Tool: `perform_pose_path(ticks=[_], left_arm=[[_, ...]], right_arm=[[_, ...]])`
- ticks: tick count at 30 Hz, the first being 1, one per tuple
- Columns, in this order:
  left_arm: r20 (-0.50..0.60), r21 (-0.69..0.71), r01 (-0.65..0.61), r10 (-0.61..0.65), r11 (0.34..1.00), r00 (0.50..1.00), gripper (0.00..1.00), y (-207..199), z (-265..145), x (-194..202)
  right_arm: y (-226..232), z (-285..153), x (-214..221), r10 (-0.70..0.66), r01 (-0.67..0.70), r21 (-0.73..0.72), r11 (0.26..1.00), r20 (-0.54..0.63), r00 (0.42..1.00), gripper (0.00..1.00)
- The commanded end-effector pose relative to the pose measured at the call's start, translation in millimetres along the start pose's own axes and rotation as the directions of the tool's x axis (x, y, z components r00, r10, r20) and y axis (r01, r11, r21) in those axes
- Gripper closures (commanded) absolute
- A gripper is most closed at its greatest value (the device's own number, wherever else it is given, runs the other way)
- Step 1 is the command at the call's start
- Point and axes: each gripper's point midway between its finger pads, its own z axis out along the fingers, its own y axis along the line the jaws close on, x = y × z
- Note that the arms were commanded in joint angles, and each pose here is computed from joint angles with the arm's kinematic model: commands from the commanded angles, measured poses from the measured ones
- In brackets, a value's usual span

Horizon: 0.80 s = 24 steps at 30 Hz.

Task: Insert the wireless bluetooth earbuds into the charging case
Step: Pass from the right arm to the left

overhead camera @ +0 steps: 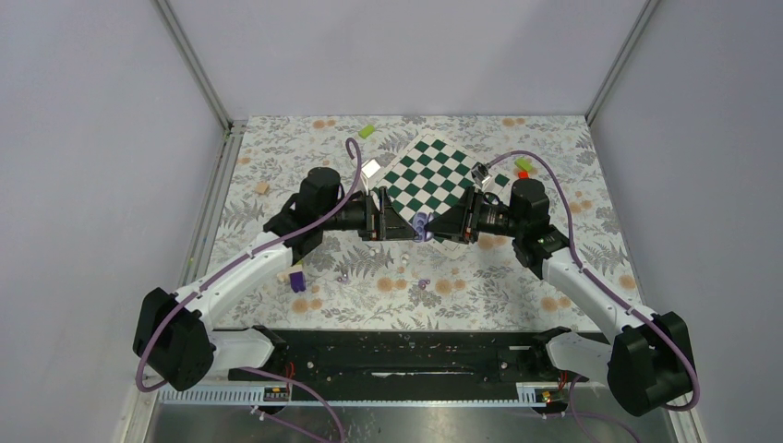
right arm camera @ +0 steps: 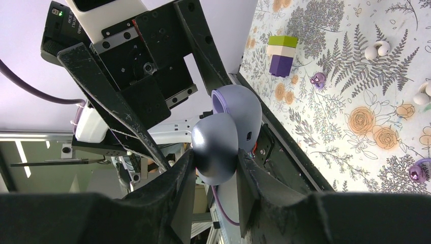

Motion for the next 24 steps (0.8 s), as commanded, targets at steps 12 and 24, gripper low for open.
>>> perform_pose_path(ticks=[12,24], left_arm=[[0.014,0.029,-0.036,0.035,0.999,0.999,0.22,-6.1,0.9,-3.0],[0.015,0.025,-0.033,0.033,0.999,0.999,0.22,-5.6,0.6,-2.8]], right_arm=[[12.3,-0.2,1.6,-0.044,0.043,-0.044,0.998,-0.013,0.999,1.0],[15.1,-1.2,2.3,-0.049,0.048,-0.05,0.998,-0.015,0.999,1.0]])
